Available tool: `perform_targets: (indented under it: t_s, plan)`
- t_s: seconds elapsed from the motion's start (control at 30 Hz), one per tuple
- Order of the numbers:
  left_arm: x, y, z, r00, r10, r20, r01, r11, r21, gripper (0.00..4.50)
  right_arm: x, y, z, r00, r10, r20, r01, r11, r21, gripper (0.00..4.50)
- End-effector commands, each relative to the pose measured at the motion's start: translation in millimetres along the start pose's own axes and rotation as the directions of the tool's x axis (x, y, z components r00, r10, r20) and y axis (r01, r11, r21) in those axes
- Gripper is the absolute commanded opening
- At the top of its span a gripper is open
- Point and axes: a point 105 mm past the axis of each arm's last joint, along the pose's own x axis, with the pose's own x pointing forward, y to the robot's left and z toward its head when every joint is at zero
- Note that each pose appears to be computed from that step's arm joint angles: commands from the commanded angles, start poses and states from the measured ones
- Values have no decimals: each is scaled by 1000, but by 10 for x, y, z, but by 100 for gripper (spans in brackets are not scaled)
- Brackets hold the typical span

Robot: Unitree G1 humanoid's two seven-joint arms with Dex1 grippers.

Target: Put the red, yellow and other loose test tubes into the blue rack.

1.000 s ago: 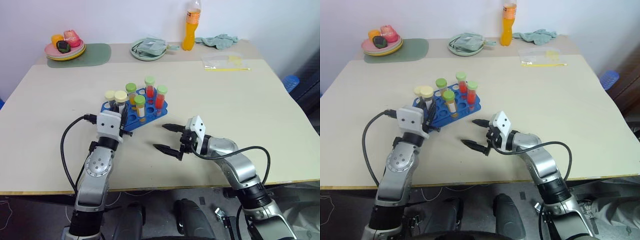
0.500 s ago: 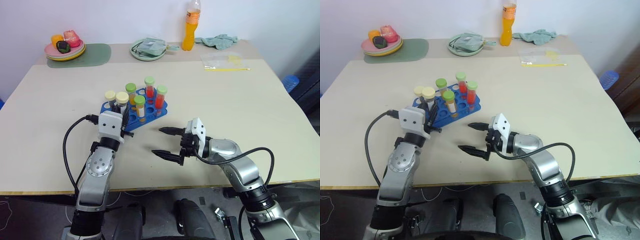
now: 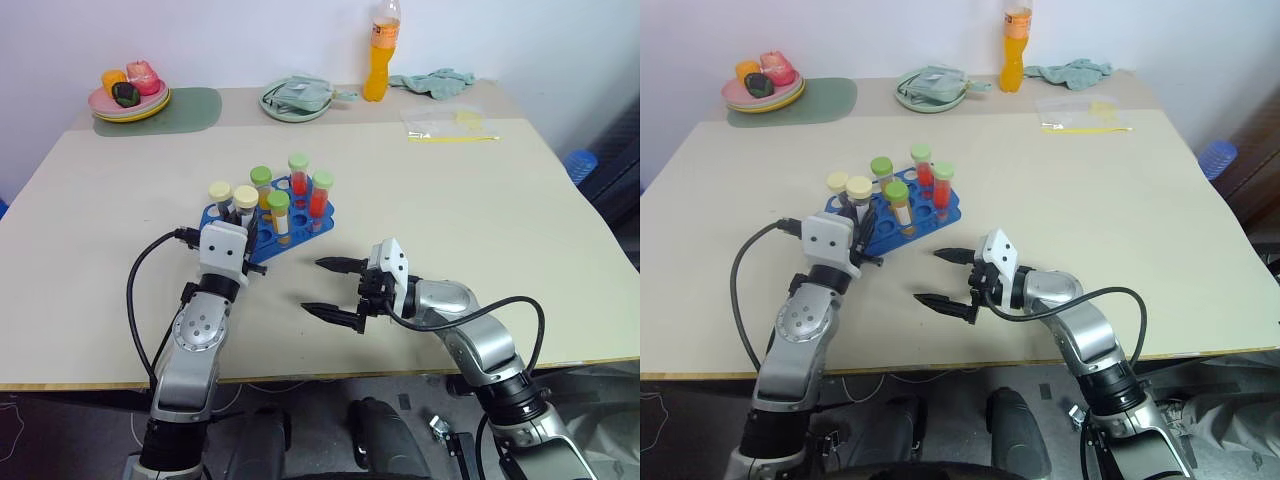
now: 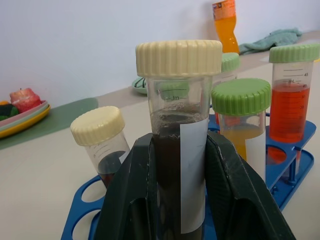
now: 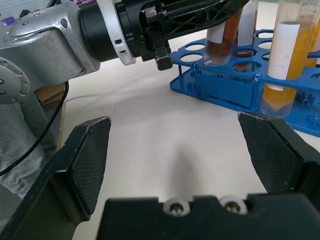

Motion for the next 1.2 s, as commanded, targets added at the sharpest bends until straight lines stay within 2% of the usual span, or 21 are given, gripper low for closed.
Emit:
perform_targets:
  t_s: [0.03, 0.13, 0.27, 0.37, 0.4, 0.57, 0.67, 0.83, 0.9, 1.0, 1.2]
  plan:
    - [-7, -3, 1, 1000, 17, 4, -16, 997, -75, 74, 19, 31, 78, 999, 7, 37, -6, 1000, -21, 450]
    - [-6, -10, -3, 1000, 19, 16, -18, 996, -87, 74, 22, 36, 84, 999, 6, 39, -6, 1000, -23, 450]
    - [-12, -31, -22, 1000, 16, 22, -14, 996, -88, 266, 17, 27, 111, 999, 3, 42, -1, 999, -38, 450]
    - [-46, 42, 53, 998, 46, 51, -40, 994, -104, 427, 7, -34, 203, 997, -30, 75, 34, 998, -44, 450]
    - [-73, 88, 100, 997, 52, 63, -45, 993, -107, 444, -15, -58, 248, 996, -37, 83, 41, 998, -45, 450]
    - [-310, 288, 300, 997, 8, 83, 3, 992, -129, 444, -238, -165, 318, 998, -46, 36, 48, 996, -75, 450]
    - [-572, 446, 330, 997, -70, 24, 72, 992, -100, 444, -528, -319, 349, 996, -89, -10, 88, 994, -62, 450]
    - [-996, 878, 40, 973, -72, -220, 68, 997, -26, 444, -1110, -796, 259, 940, -316, -130, 304, 947, -106, 450]
    - [-1102, 1001, -40, 957, -65, -283, 70, 998, 6, 444, -1296, -936, 224, 908, -386, -162, 372, 921, -113, 450]
    - [-1169, 1116, -128, 944, -43, -327, 59, 998, 38, 444, -1463, -1059, 166, 877, -442, -189, 421, 896, -138, 450]
    - [-1243, 1189, -236, 933, -15, -359, 30, 999, 38, 444, -1485, -1063, 93, 872, -449, -194, 425, 892, -153, 450]
